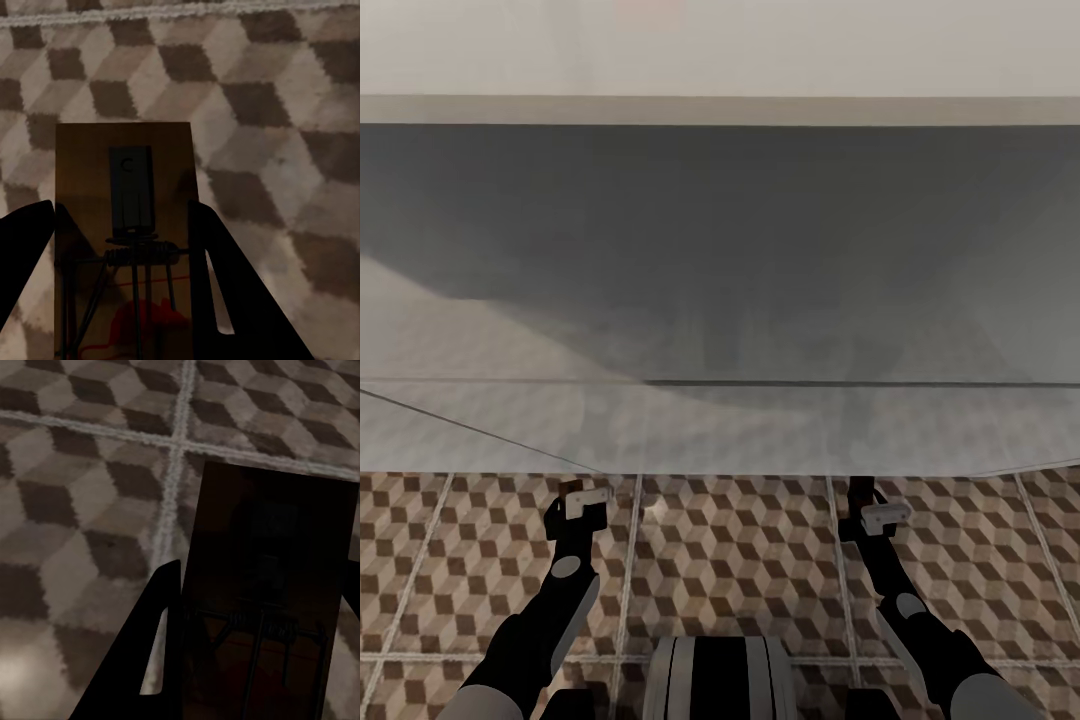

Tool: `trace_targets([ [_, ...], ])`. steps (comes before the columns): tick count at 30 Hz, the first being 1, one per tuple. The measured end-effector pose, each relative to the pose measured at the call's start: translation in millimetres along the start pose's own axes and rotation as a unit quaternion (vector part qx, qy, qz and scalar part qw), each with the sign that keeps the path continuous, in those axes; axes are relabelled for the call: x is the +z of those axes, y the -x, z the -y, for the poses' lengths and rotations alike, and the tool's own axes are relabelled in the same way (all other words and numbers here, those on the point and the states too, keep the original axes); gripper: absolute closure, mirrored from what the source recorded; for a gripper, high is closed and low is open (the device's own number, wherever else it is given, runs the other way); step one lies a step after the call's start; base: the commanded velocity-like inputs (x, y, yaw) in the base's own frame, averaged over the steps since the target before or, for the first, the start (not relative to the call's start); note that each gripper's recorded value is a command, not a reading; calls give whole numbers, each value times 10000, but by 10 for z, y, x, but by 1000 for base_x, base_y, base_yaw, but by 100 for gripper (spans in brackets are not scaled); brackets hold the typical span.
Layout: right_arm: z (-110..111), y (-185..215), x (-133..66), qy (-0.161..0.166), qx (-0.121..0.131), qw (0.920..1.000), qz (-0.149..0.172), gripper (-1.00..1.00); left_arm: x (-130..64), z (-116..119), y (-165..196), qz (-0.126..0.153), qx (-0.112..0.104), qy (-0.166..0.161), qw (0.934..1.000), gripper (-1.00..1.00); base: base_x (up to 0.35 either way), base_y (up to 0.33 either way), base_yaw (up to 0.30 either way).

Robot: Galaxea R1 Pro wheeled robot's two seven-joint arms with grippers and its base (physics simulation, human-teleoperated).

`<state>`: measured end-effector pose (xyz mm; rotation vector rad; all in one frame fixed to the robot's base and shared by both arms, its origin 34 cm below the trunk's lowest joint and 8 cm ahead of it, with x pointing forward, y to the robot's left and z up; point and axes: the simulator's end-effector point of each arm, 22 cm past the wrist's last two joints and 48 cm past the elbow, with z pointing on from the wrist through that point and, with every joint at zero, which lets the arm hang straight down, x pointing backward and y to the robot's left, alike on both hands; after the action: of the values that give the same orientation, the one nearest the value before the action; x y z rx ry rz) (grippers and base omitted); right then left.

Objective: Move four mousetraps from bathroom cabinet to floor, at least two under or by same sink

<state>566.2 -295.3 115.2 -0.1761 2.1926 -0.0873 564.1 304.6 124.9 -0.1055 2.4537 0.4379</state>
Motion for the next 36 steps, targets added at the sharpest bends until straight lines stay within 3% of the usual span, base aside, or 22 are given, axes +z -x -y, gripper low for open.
trace_targets([
  [36,0,0,0,1,0,10000,0,100,-4,13,1,3,4,-7,10000,100,0,0,0],
])
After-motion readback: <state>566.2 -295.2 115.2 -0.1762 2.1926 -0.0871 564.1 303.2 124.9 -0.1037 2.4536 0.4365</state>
